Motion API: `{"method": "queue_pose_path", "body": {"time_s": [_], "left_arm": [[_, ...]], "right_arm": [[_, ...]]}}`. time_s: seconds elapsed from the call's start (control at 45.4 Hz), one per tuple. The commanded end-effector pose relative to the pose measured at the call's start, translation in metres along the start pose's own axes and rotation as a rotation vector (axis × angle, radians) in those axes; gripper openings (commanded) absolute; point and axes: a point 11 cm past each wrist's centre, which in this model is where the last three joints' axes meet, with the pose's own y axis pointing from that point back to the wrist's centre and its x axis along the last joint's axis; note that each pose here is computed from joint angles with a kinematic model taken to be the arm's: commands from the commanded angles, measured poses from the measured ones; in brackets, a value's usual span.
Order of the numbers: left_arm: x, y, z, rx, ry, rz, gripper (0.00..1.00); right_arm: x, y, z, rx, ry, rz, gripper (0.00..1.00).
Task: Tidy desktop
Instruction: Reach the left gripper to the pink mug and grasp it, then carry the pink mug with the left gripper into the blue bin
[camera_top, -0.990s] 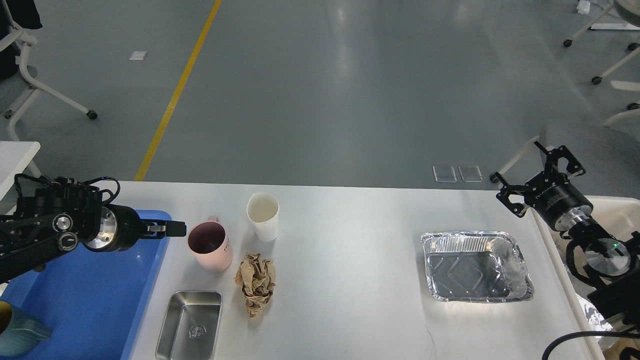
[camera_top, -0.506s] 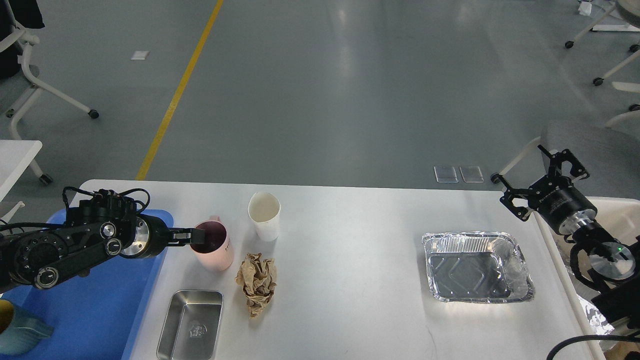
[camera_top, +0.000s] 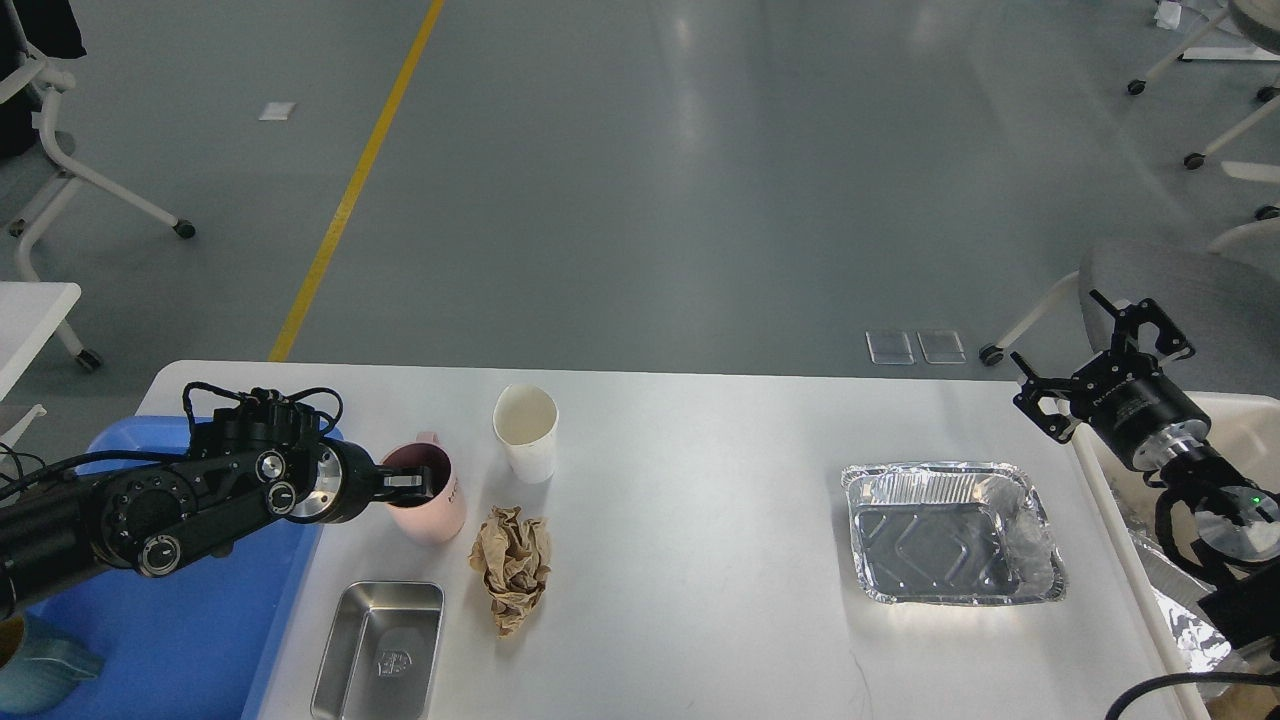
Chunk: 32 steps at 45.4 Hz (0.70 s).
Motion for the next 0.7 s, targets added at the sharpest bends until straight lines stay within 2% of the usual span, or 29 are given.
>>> {"method": "queue_pose_path", "body": {"time_s": [0.0, 0.154, 0.352, 0.462, 0.682], "left_arm": [[0.0, 0.0, -0.003, 0.024, 0.001, -0.001, 0.37], [0.001, 0.001, -0.008, 0.048, 0.003, -0.001, 0.29], [-0.001, 0.002, -0.009, 0.049, -0.003, -0.028, 0.08], [-0.003, 0.003, -0.009, 0.047, -0.004, -0.048, 0.01], [-0.002, 0.004, -0.014, 0.054, -0.004, -0.052, 0.0]], "right_arm": [[0.001, 0.001, -0.001, 0.0, 0.003, 0.003, 1.0], [0.003, 0.003, -0.001, -0.001, 0.005, 0.008, 1.0], [0.005, 0.004, -0.005, 0.002, 0.011, 0.011, 1.0], [0.006, 0.006, -0.006, 0.002, 0.014, 0.016, 1.0], [0.007, 0.006, -0.007, 0.002, 0.015, 0.016, 1.0]]}}
